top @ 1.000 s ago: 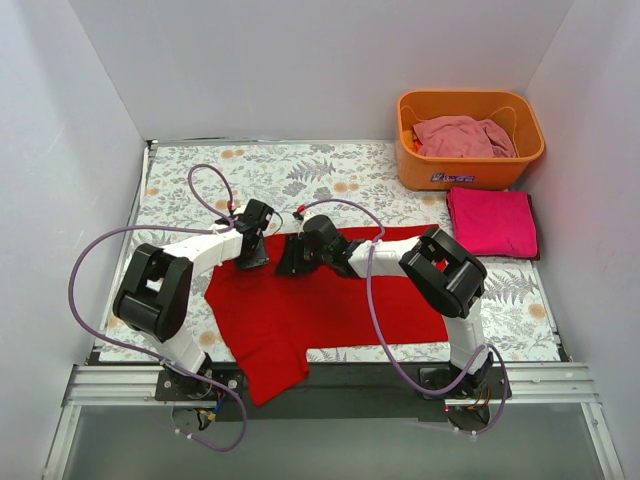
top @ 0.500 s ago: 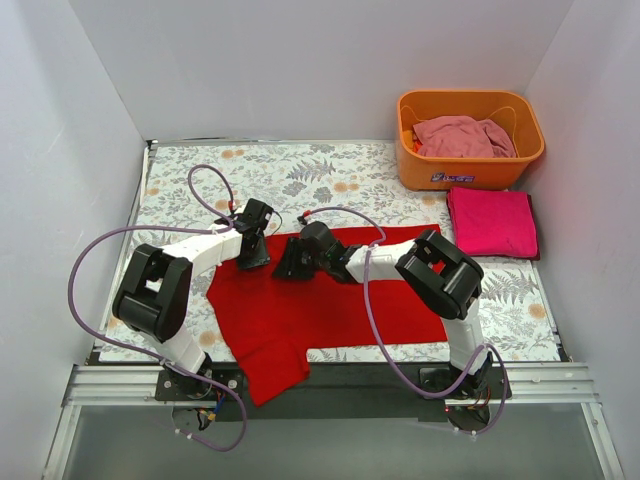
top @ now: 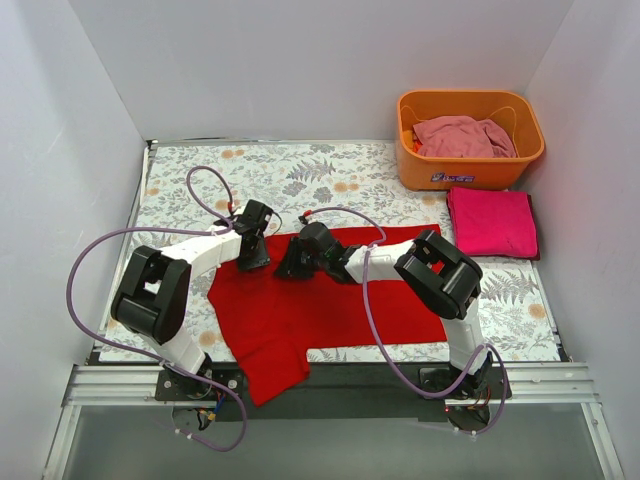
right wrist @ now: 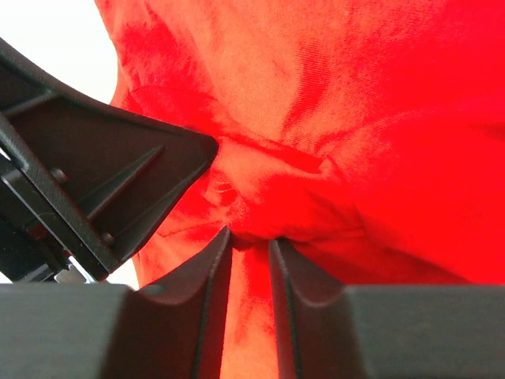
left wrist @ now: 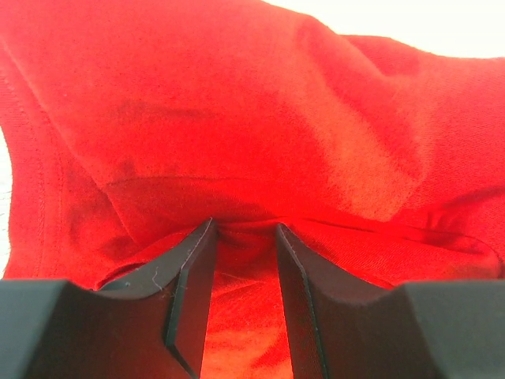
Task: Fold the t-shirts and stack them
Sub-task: Fold the tshirt
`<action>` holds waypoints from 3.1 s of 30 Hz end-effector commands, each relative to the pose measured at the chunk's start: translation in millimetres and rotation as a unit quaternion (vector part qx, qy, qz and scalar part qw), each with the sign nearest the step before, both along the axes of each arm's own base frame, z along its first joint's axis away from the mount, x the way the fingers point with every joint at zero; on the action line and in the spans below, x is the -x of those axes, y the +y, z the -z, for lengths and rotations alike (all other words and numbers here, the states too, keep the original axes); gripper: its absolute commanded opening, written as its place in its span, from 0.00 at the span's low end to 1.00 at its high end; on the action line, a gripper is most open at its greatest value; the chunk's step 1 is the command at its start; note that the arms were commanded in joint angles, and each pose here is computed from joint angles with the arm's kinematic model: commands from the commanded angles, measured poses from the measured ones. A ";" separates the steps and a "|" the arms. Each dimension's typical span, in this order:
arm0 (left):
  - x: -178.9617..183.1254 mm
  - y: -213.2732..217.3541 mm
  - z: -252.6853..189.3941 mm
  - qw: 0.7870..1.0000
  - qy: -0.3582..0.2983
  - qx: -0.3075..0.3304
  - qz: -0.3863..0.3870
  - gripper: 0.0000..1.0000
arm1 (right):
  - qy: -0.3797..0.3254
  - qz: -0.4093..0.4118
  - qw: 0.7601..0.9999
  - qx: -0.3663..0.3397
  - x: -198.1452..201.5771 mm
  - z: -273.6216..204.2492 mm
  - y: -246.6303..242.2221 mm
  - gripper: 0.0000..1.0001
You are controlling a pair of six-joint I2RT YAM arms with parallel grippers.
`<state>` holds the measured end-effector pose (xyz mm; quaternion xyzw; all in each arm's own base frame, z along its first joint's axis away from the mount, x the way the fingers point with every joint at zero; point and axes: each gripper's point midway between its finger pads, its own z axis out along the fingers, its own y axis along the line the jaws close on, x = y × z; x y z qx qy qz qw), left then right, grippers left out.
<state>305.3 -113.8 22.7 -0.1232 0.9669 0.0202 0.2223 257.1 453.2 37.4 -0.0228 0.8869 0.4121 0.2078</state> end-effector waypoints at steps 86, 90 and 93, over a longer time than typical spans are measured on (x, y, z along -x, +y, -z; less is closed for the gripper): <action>81.7 5.4 -34.6 0.982 -0.017 0.141 -0.128 0.31 | -0.007 -0.201 0.979 -0.046 36.4 -25.1 -48.6 0.01; 88.4 4.8 -40.7 0.980 -0.003 0.145 -0.134 0.30 | -0.012 -0.200 0.979 -0.046 34.6 -27.4 -49.9 0.01; 91.7 2.9 -44.5 0.979 0.003 0.152 -0.138 0.29 | -0.012 -0.198 0.979 -0.047 33.7 -28.2 -51.6 0.01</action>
